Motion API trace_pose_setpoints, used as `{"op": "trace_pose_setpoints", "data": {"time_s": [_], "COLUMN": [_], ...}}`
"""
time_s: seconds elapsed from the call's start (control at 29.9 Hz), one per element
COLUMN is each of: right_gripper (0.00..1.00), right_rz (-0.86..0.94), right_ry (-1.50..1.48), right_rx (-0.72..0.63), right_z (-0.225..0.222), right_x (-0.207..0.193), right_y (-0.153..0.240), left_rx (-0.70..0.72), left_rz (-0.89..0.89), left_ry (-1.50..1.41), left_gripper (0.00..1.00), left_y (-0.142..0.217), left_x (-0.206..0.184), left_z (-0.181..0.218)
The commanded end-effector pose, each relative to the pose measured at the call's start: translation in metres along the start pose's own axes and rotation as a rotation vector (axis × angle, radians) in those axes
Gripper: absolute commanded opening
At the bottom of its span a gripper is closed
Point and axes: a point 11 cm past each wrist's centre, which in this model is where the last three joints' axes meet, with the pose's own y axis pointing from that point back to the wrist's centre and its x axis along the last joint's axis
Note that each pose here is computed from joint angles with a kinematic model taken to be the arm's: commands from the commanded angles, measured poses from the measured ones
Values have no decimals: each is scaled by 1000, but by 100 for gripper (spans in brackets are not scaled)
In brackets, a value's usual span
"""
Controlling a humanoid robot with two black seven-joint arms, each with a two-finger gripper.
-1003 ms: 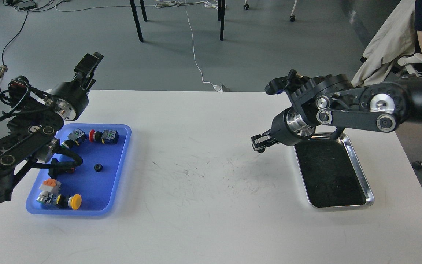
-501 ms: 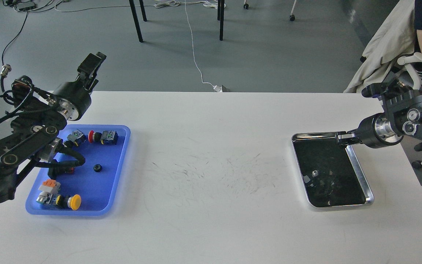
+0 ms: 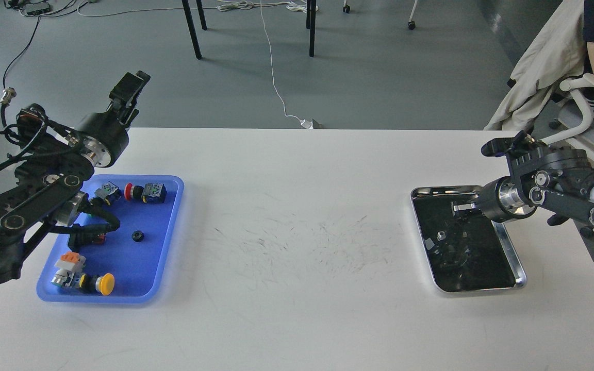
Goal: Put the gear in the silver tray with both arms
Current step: 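Move the gear into the silver tray and open the right gripper, then lift the right arm away from the silver tray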
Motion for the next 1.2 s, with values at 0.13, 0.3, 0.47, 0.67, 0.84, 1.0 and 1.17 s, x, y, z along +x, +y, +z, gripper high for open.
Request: {"op": "trace_pose_setpoints", "data": {"time_s": [0.13, 0.3, 0.47, 0.67, 0.84, 1.0, 1.17], "right_gripper": [96, 97, 97, 97, 97, 97, 97], "right_rz": [61, 215, 445, 514, 490, 549, 543], "right_ry": [-44, -149, -381, -844, -1275, -1603, -1749], "right_rx": [62, 187, 407, 877, 1185, 1219, 1151], "right_z": [-13, -27, -22, -3, 49, 108, 126], "right_x": [20, 66, 125, 141, 107, 51, 5], "right_y": [10, 46, 120, 193, 205, 166, 125], "left_rx": [0, 1, 9, -17, -73, -63, 0], "left_rz": [2, 3, 6, -8, -110, -293, -417], "left_ry": [-1, -1, -4, -29, -87, -243, -475], "left_gripper": [98, 98, 98, 98, 98, 98, 98], "left_y": [0, 0, 1, 5, 31, 95, 147], "left_x": [1, 2, 4, 13, 11, 4, 5], "left_z": [0, -1, -1, 14, 45, 51, 34]}}
